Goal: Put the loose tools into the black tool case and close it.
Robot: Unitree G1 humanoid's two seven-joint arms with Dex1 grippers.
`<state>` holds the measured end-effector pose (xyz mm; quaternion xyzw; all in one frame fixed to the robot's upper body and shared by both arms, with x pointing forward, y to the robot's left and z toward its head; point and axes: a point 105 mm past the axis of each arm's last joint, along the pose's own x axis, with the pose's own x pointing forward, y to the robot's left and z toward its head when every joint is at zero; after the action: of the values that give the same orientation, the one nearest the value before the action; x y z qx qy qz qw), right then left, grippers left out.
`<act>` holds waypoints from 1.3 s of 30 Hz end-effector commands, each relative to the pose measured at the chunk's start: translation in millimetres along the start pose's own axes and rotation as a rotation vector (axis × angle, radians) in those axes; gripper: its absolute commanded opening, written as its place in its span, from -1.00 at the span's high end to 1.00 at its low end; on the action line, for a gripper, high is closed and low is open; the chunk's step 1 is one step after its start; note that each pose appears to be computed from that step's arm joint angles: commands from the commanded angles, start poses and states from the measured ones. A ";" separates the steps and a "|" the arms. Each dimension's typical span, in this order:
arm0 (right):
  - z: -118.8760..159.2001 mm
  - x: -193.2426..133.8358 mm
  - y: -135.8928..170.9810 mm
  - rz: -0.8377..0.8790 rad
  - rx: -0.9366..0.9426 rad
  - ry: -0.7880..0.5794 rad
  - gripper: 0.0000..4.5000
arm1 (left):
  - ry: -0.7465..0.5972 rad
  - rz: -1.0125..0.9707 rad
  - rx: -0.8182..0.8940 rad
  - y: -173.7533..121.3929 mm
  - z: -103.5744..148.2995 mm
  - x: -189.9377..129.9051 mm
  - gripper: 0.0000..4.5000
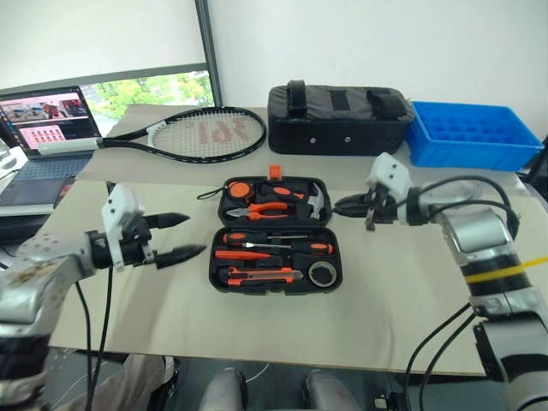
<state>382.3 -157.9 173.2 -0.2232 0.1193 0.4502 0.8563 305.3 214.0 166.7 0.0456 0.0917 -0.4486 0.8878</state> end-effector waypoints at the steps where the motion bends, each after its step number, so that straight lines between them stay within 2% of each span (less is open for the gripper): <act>1: -5.2 3.2 -20.3 -0.079 0.190 -0.027 0.06 | -0.057 0.029 -0.079 28.7 7.4 5.1 -1.00; 10: -25.6 28.5 -28.7 -0.075 0.625 -0.036 0.06 | -0.087 0.073 -0.452 77.2 0.8 40.7 -1.00; 18: -27.0 41.8 -27.0 -0.060 0.725 -0.037 0.06 | -0.032 0.118 -0.549 86.4 -14.4 53.7 -1.00; 22: -22.4 47.8 -25.8 -0.052 0.731 -0.047 0.50 | -0.009 0.109 -0.562 83.5 -19.1 62.4 -1.00; 25: -18.9 50.1 -24.2 -0.036 0.734 -0.056 0.98 | 0.006 0.119 -0.572 83.1 -23.4 65.9 -1.00; 30: -17.8 51.5 -22.0 -0.020 0.736 -0.062 0.98 | 0.001 0.186 -0.584 89.7 -25.8 67.0 -1.00; 39: -12.7 50.8 -14.3 0.055 0.730 -0.094 0.98 | -0.003 0.184 -0.604 87.2 -27.9 74.3 -1.00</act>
<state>422.4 -145.7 122.6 0.1209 0.2755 0.3685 0.8796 408.9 213.7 109.6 -0.2209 0.2358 -0.3138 0.8928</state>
